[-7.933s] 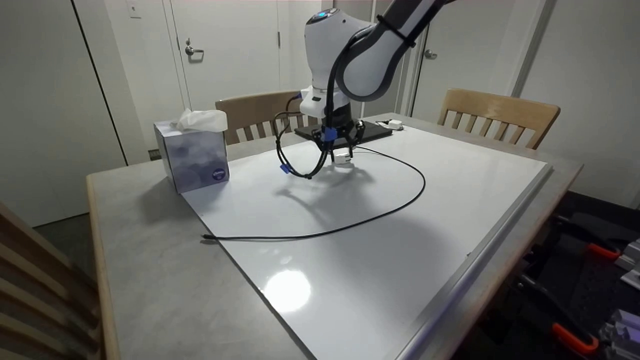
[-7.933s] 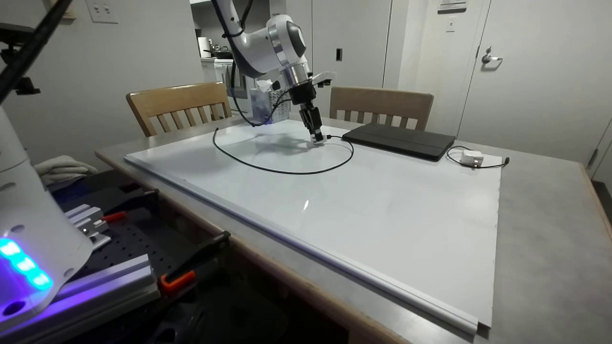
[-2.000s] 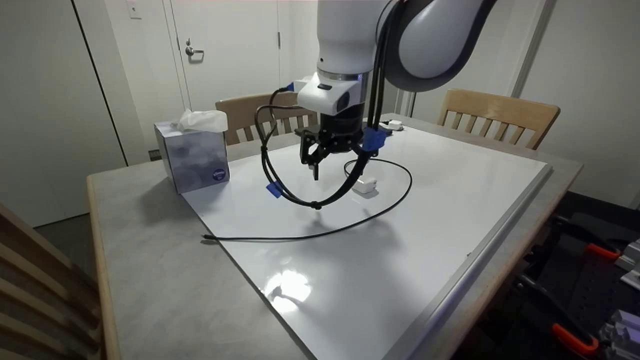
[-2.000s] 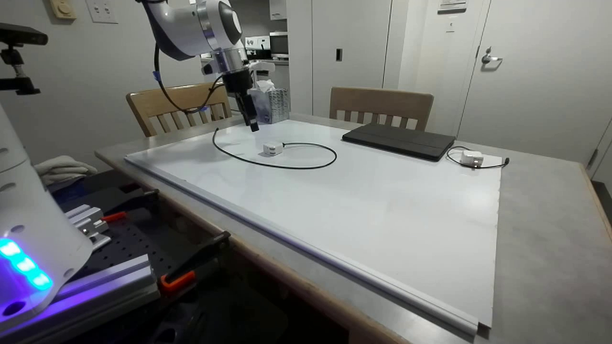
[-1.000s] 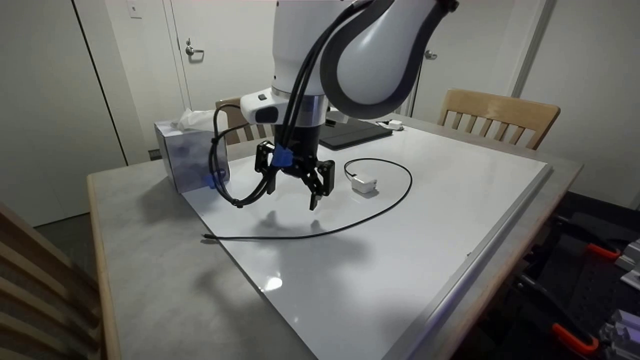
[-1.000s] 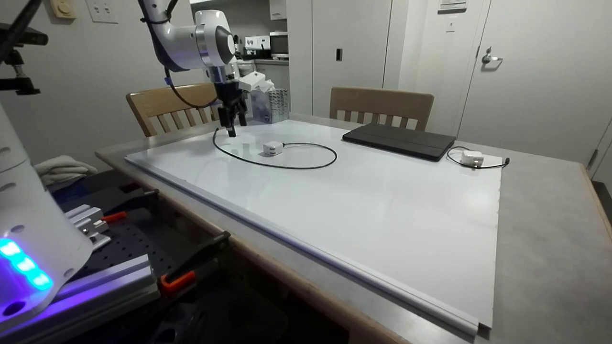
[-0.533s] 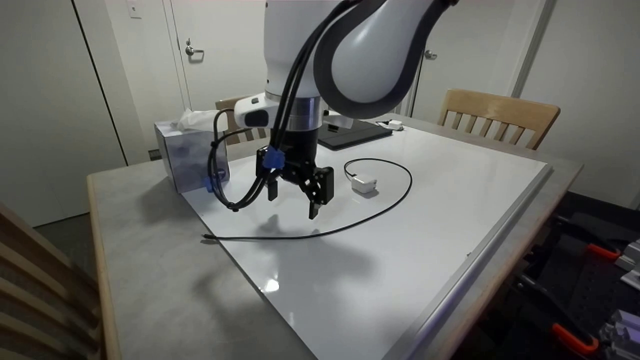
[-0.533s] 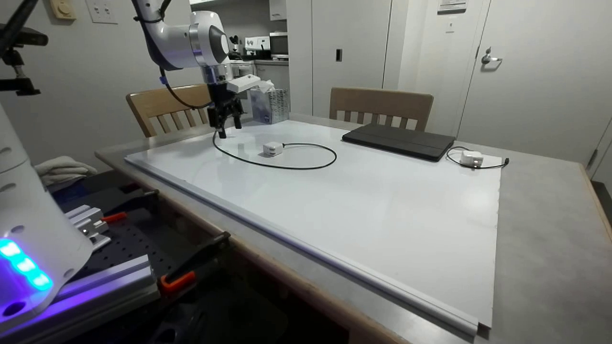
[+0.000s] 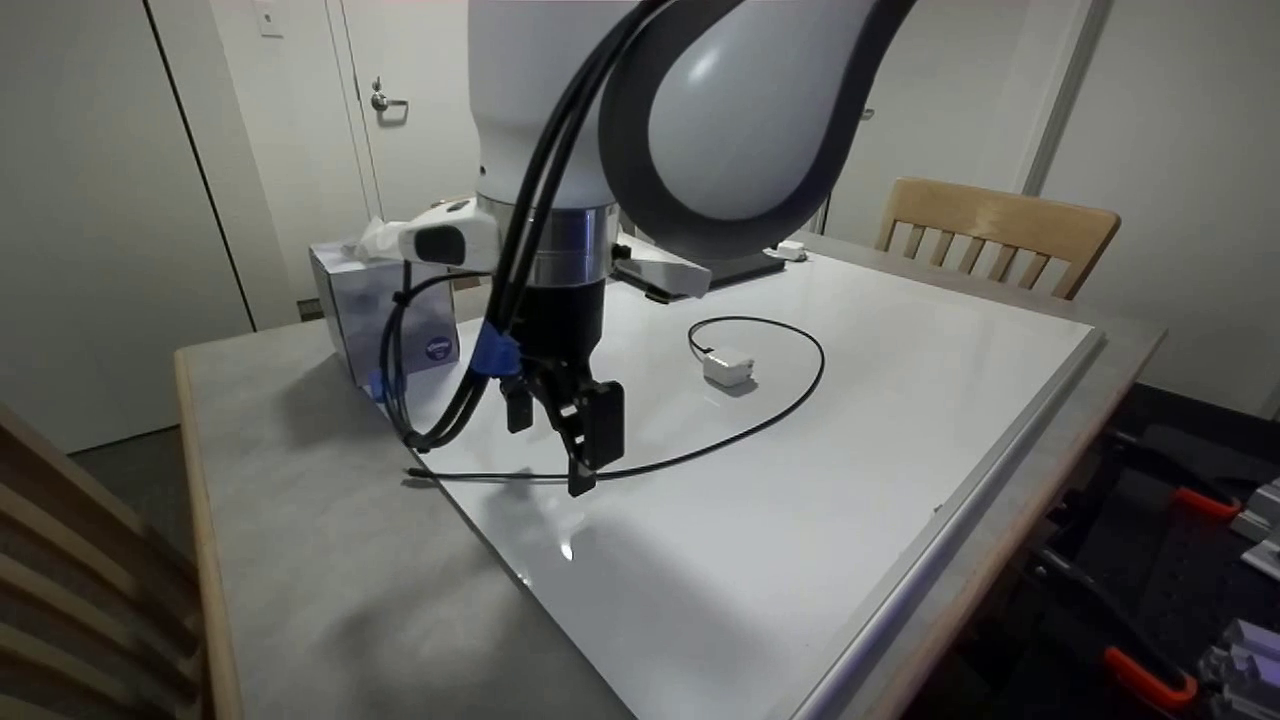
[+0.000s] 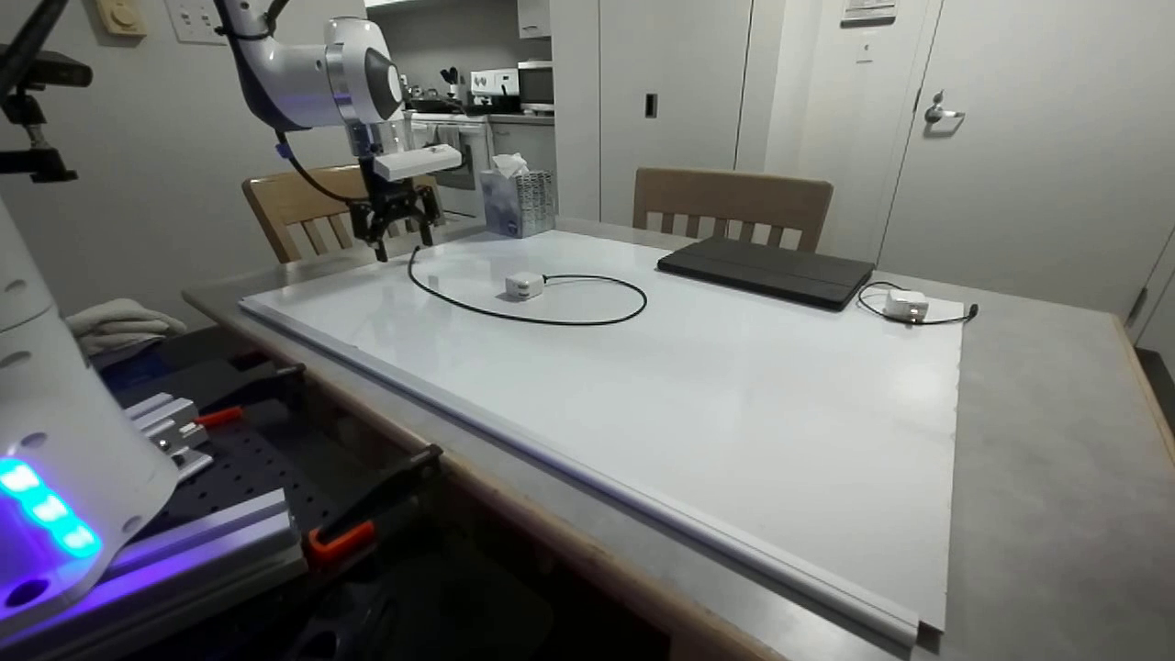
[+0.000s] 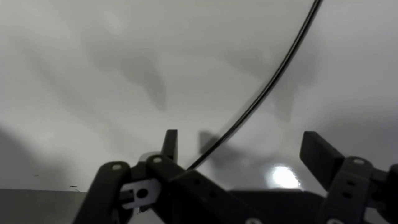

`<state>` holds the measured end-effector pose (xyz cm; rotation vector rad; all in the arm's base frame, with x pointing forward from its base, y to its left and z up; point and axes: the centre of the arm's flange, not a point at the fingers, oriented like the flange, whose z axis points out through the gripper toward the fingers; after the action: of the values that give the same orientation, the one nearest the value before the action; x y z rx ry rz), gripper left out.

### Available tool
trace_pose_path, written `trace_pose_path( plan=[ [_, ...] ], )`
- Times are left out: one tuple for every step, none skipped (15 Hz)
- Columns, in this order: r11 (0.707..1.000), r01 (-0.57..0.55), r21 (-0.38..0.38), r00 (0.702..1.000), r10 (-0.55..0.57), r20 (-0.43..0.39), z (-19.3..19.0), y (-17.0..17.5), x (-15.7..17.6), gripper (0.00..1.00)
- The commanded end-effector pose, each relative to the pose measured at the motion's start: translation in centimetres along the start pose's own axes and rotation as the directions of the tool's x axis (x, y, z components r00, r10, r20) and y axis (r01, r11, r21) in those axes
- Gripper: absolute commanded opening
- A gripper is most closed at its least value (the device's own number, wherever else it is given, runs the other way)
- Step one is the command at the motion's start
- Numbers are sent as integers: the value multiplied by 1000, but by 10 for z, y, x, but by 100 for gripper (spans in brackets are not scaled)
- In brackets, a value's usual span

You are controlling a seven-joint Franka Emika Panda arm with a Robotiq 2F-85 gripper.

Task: Wind the charger

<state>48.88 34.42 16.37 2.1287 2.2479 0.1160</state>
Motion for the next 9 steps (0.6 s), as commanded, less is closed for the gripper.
trace_pose_path(
  plan=[
    [1000,-1,0,1000,1,0,0,0,-1,100],
    [1000,-17,7,1000,17,14,4,1,2,100],
    [999,-52,3,998,52,28,5,1,10,100],
    [996,-83,-12,996,84,36,6,1,16,100],
    [992,-123,-28,991,124,41,6,-1,23,100],
    [987,-155,-41,987,156,29,6,0,30,100],
    [980,-192,-46,981,192,12,6,1,36,100],
    [974,-221,-50,975,221,-1,4,2,42,100],
    [966,-251,-61,968,250,-23,3,3,47,100]
  ],
)
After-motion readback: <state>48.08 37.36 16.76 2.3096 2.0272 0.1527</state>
